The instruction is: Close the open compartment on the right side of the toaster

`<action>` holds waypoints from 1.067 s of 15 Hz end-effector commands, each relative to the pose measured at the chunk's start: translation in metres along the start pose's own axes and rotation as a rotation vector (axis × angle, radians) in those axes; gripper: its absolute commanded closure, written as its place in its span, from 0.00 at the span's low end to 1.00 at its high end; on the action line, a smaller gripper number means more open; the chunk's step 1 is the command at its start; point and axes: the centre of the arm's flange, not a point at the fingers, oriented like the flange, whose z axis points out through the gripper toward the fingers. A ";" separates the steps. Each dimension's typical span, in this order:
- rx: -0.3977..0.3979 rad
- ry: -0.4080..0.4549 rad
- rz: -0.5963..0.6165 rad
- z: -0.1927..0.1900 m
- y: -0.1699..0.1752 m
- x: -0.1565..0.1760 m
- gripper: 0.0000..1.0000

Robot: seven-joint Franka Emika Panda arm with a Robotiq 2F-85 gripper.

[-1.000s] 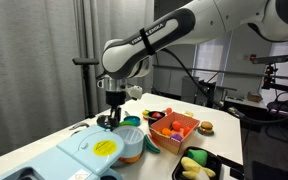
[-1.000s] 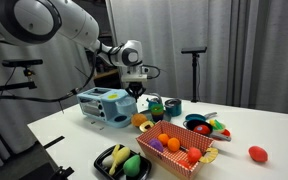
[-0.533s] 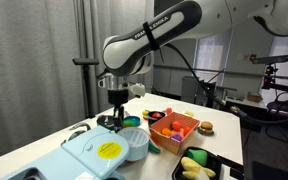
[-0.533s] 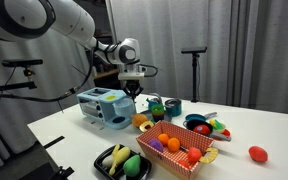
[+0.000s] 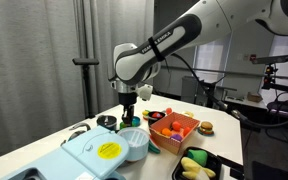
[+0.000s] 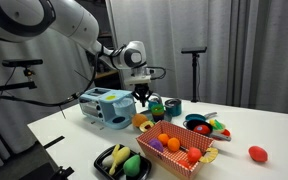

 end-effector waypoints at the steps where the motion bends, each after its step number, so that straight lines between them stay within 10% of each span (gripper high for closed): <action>1: 0.024 -0.042 0.051 -0.009 -0.009 -0.016 1.00; 8: 0.160 -0.174 0.122 -0.027 -0.039 -0.034 1.00; 16: 0.306 -0.119 0.125 -0.032 -0.070 -0.043 1.00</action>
